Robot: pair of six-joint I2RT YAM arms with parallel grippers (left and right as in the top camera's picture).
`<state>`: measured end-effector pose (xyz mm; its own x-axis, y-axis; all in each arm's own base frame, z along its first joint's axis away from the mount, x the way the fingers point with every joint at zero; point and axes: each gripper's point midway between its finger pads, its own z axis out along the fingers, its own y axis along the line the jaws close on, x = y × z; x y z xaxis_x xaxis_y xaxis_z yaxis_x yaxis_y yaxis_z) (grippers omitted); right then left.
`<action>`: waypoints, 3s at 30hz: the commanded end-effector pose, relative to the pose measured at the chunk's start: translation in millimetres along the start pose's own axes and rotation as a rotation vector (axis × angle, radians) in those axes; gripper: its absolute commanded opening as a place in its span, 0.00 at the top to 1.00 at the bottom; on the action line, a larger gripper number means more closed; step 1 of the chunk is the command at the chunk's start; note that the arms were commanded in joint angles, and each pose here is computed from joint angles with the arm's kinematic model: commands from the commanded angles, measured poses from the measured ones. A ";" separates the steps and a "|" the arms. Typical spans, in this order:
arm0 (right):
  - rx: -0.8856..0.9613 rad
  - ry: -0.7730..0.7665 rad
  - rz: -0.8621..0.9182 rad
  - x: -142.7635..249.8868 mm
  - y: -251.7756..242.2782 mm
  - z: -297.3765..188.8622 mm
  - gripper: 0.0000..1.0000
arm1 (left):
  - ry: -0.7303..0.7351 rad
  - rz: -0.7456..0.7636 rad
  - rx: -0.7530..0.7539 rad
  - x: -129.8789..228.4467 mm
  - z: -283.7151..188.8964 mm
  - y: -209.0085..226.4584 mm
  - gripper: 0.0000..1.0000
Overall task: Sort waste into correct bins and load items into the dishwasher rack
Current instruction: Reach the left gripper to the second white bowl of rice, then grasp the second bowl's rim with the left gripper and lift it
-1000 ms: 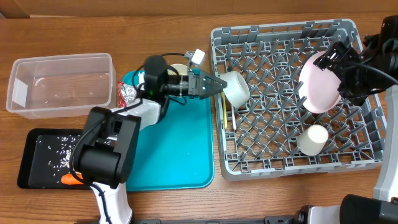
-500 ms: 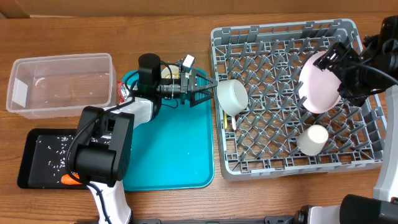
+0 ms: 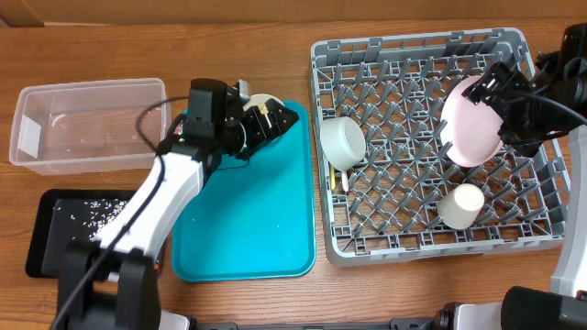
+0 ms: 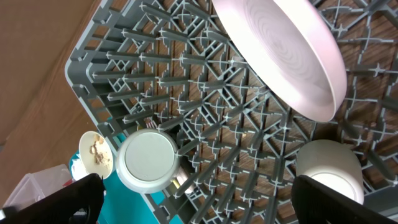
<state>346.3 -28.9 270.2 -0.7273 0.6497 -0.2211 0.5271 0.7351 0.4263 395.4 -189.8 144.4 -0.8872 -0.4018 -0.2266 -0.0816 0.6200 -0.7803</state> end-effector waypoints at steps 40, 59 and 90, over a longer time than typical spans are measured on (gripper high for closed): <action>0.026 -0.033 -0.011 -3.6 -4.2 -4.3 0.00 | -0.222 0.136 -0.563 -34.6 27.3 122.8 0.47; 0.041 -0.036 -0.009 -3.7 -7.0 -4.2 0.00 | -0.265 0.142 -0.645 -41.2 22.2 137.9 0.70; 0.047 -0.024 -0.006 -0.9 -8.6 -4.2 0.00 | 0.055 0.266 -0.887 13.9 -57.3 138.8 0.32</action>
<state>342.1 -35.2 266.7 -0.7216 0.6545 -0.2259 0.5498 0.7399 0.3877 338.4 -63.7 46.3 -0.9412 -0.2004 -0.2721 -0.2227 0.9734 0.0535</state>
